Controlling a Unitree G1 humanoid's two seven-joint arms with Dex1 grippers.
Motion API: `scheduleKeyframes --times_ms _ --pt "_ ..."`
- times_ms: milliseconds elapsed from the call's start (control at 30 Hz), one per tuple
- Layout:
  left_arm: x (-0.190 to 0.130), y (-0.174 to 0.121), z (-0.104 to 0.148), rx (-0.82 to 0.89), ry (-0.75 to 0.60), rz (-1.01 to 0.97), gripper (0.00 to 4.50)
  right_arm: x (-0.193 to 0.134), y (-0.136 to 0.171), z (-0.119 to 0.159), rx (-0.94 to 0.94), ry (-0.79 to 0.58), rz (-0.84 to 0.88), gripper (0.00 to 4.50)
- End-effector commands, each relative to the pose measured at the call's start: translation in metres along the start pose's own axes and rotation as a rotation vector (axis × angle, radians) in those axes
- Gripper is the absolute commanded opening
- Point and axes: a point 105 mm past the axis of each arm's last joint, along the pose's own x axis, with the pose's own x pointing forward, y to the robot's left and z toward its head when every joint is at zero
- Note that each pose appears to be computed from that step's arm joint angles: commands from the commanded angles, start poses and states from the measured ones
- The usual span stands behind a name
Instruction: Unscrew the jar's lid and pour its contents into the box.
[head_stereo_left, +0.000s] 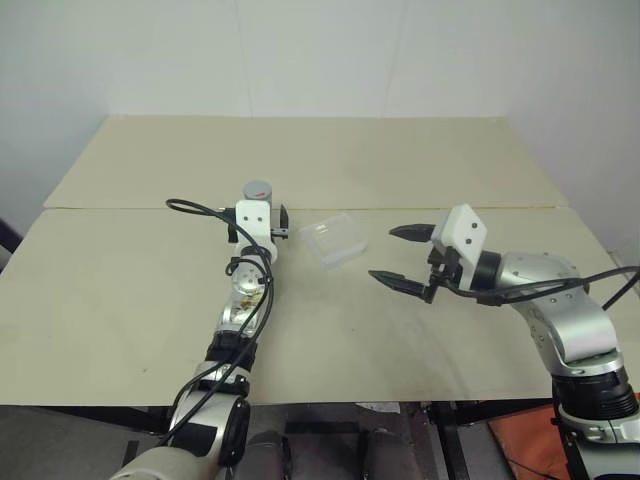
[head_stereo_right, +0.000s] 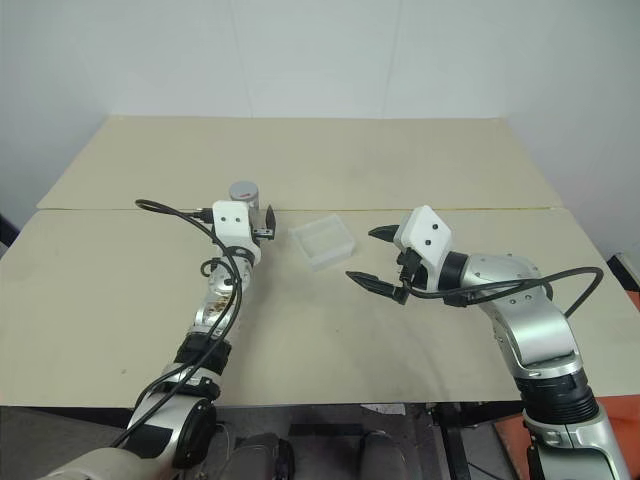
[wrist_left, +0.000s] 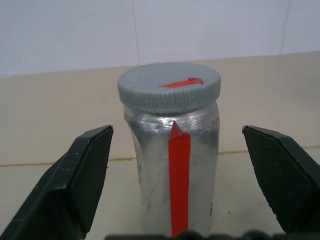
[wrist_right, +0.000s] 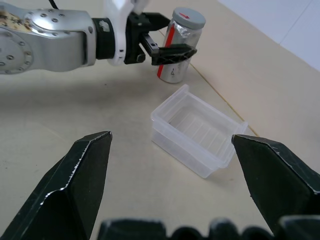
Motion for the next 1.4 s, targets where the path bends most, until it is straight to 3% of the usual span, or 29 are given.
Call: scheduleKeyframes --times_ms 33,833,933,1133,1400 --pt "0.008 -0.002 0.013 0.011 -0.052 0.014 4.50 -0.005 -0.002 0.013 -0.029 -0.037 -0.017 4.46" --pt "0.026 -0.017 0.014 0.011 -0.052 0.014 4.50 -0.009 0.004 0.013 -0.004 -0.027 -0.014 4.46" --pt "0.025 -0.019 0.012 0.011 -0.047 0.004 3.92 -0.009 0.006 0.013 0.001 -0.027 -0.012 4.50" --pt "0.025 -0.015 0.008 0.020 -0.035 0.010 2.01 -0.010 0.007 0.013 0.006 -0.028 -0.017 4.50" --pt "0.028 -0.005 0.011 0.020 -0.053 0.001 1.90 -0.007 0.011 0.016 0.012 -0.039 -0.017 4.50"
